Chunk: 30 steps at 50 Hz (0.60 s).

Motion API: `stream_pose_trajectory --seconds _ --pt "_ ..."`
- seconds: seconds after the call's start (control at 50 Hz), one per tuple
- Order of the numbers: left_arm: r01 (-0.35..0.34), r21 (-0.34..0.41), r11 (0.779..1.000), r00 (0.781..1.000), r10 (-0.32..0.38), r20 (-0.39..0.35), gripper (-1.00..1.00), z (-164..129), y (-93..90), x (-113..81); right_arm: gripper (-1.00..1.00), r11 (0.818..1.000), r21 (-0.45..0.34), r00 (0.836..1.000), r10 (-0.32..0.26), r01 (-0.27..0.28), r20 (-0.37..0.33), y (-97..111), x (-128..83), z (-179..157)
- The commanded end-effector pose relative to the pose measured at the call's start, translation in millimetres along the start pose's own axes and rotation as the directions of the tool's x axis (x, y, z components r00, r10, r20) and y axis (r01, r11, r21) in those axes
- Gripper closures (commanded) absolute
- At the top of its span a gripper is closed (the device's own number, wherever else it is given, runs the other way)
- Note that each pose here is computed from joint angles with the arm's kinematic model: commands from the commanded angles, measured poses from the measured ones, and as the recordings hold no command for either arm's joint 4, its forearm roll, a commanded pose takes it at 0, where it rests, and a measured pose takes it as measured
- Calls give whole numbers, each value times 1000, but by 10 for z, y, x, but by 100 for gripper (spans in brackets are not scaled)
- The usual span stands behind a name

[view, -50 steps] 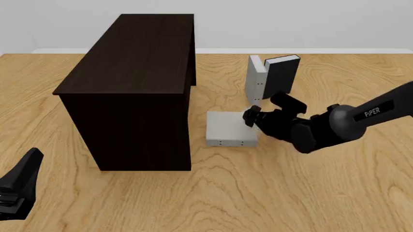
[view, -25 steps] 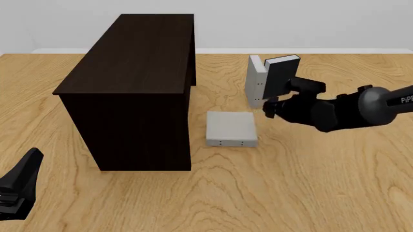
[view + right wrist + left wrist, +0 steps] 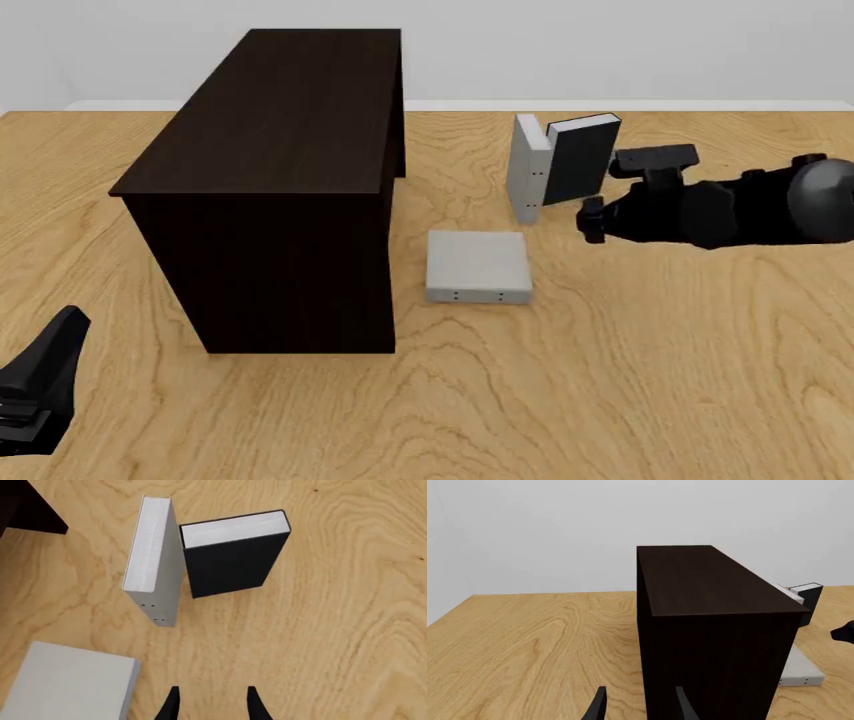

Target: Pick up the book on the right and place it under the cabinet shelf.

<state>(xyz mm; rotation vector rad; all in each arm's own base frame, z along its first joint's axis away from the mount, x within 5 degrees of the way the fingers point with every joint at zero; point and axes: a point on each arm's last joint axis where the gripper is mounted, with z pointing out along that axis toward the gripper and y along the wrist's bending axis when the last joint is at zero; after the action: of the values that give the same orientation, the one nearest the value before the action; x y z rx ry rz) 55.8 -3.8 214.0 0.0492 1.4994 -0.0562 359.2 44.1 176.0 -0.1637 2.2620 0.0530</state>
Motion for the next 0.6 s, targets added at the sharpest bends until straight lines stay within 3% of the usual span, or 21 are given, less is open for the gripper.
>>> stream_pose_trajectory --seconds 0.02,0.24,0.42,0.6 --pt "0 0 1000 1000 0 0 -100 0 0 0 -100 1000 -6 1000 27 -27 5 30 8 16" --pt "0 0 1000 1000 0 0 -100 1 0 6 -100 1000 -1 1000 16 -16 -1 3 17 29" --pt "0 0 1000 1000 0 -2 -100 1 0 8 -100 999 -37 999 18 -19 -46 187 80 132" --pt "0 0 1000 1000 0 -1 -100 1 0 6 -100 997 -76 999 15 -19 -45 378 101 124"
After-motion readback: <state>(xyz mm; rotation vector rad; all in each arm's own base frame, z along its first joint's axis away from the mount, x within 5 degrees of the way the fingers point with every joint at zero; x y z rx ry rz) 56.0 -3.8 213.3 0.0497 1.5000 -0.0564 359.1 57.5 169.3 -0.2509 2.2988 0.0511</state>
